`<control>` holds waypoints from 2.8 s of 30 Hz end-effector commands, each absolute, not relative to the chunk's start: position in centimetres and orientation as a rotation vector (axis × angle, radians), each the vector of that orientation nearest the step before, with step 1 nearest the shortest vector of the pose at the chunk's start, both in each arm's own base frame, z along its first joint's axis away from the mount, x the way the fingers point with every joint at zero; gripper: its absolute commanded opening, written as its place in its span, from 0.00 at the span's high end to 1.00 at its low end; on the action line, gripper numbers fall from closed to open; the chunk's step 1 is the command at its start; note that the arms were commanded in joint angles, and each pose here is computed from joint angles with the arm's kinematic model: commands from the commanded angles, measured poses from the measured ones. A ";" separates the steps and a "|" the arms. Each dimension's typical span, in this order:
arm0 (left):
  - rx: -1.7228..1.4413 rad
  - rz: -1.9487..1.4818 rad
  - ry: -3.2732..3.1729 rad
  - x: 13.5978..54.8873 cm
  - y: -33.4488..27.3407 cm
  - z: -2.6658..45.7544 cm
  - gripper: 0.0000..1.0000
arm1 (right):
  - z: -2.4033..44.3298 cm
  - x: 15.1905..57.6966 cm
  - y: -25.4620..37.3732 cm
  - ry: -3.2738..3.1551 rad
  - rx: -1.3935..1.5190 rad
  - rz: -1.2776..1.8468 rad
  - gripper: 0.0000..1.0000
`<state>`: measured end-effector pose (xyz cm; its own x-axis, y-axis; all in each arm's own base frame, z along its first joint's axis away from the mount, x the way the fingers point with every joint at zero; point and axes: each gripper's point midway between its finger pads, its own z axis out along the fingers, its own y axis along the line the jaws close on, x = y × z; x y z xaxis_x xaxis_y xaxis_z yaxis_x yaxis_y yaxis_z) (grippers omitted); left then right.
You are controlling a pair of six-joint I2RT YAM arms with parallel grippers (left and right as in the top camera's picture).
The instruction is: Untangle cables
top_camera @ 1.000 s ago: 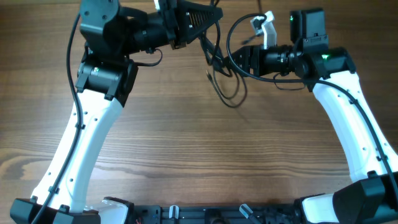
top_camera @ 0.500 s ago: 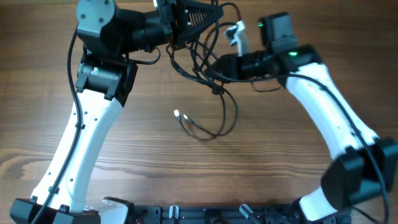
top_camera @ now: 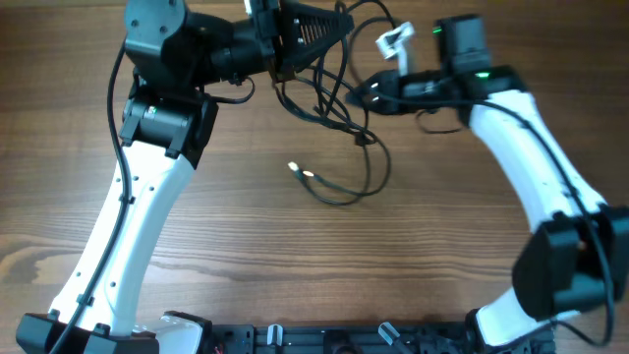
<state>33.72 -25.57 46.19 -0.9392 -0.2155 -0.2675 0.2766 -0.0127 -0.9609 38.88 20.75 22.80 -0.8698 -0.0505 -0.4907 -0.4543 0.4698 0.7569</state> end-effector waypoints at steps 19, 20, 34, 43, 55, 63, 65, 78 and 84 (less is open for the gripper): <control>-0.376 -2.038 1.927 36.7 -24.5 46.1 0.96 | 29.8 32.3 22.9 1.916 -0.972 1.320 0.32; -0.378 -2.039 1.927 36.7 -24.5 46.1 0.96 | 29.6 32.5 23.1 1.927 -0.974 1.295 0.36; -0.728 -1.417 2.033 41.6 -19.7 37.0 0.96 | 33.3 32.6 21.3 2.083 -0.644 1.144 0.96; -1.160 -0.771 2.128 41.0 -11.9 27.9 0.96 | 39.5 29.1 18.0 2.007 -0.406 0.994 0.96; -0.776 -0.435 2.334 39.3 -10.0 25.7 0.96 | 36.8 30.8 10.3 2.143 0.163 0.616 0.96; -0.713 -0.249 2.334 39.1 -7.9 25.4 0.96 | 36.5 32.4 1.4 2.066 0.547 0.439 0.96; -0.715 -0.242 2.330 39.1 -7.7 25.5 0.90 | 36.3 32.3 -0.9 2.049 0.626 0.403 0.96; -0.540 -0.461 2.420 38.7 -11.5 25.6 0.84 | 34.3 32.0 1.4 2.199 0.316 0.666 0.96; -0.068 -0.771 2.509 37.4 -20.0 25.0 0.63 | 32.2 32.1 1.4 2.284 0.319 0.674 0.95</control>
<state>38.85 -13.98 26.34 -0.7666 -0.4191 -0.4865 -0.1543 0.8557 -0.4940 32.08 0.72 31.77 -0.6894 0.4595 -0.5600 0.0974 0.8249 0.5569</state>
